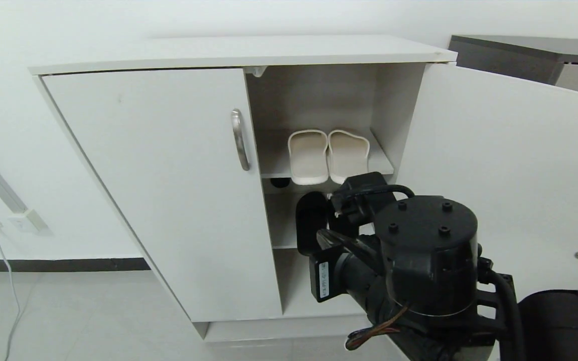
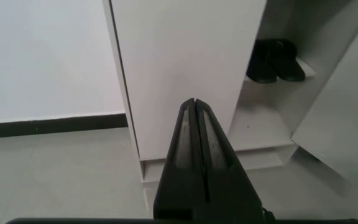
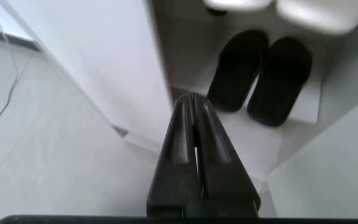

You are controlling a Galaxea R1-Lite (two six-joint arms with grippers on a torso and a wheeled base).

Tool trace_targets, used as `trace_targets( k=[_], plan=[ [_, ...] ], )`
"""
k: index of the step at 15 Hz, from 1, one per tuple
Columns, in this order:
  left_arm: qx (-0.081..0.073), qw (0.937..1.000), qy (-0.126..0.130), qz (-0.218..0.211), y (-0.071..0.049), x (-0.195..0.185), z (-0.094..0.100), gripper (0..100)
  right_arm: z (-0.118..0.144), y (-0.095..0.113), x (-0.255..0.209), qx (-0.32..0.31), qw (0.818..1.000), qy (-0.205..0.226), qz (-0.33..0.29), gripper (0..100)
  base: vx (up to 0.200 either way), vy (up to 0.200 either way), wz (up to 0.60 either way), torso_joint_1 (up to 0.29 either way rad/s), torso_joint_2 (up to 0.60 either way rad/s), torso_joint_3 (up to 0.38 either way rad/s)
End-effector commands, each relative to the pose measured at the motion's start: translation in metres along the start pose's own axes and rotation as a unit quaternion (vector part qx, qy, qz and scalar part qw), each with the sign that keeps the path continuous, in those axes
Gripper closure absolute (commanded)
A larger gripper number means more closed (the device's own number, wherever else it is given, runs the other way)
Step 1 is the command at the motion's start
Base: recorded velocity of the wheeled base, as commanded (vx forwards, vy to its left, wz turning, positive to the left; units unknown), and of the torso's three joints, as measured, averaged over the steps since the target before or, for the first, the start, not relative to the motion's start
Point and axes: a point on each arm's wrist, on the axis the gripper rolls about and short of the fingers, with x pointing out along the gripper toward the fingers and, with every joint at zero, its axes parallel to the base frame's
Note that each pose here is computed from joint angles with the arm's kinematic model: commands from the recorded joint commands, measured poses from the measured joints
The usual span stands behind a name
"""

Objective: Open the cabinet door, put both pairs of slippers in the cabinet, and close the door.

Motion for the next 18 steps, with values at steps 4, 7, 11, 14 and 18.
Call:
trace_targets(
  k=[4,7,11,14,18],
  plan=[
    [0.0,1.0,-0.001,0.0,0.0,0.0,0.0,100,-0.014,0.002,0.009,-0.009,1.0,0.018,-0.006,100,-0.2,0.0,0.0,0.0,0.01,0.005],
    [0.0,1.0,-0.001,0.0,0.0,0.0,0.0,100,-0.016,-0.001,0.011,-0.004,1.0,0.022,-0.007,100,-0.2,0.0,0.0,0.001,0.0,0.002],
    [0.0,1.0,-0.001,0.0,0.0,0.0,0.0,100,-0.021,-0.006,0.014,-0.006,0.999,0.028,-0.015,100,0.0,0.0,0.0,0.0,0.0,0.0],
    [0.0,1.0,-0.001,0.0,0.0,0.0,0.0,100,-0.019,-0.011,0.017,0.002,1.0,0.016,-0.02,100,0.0,0.0,0.0,0.0,0.0,0.0],
    [-0.001,1.0,-0.001,0.0,0.0,0.0,0.0,100,-0.022,-0.015,0.017,0.003,1.0,0.012,-0.009,100,0.0,0.0,0.0,0.0,0.0,0.0]
  ],
)
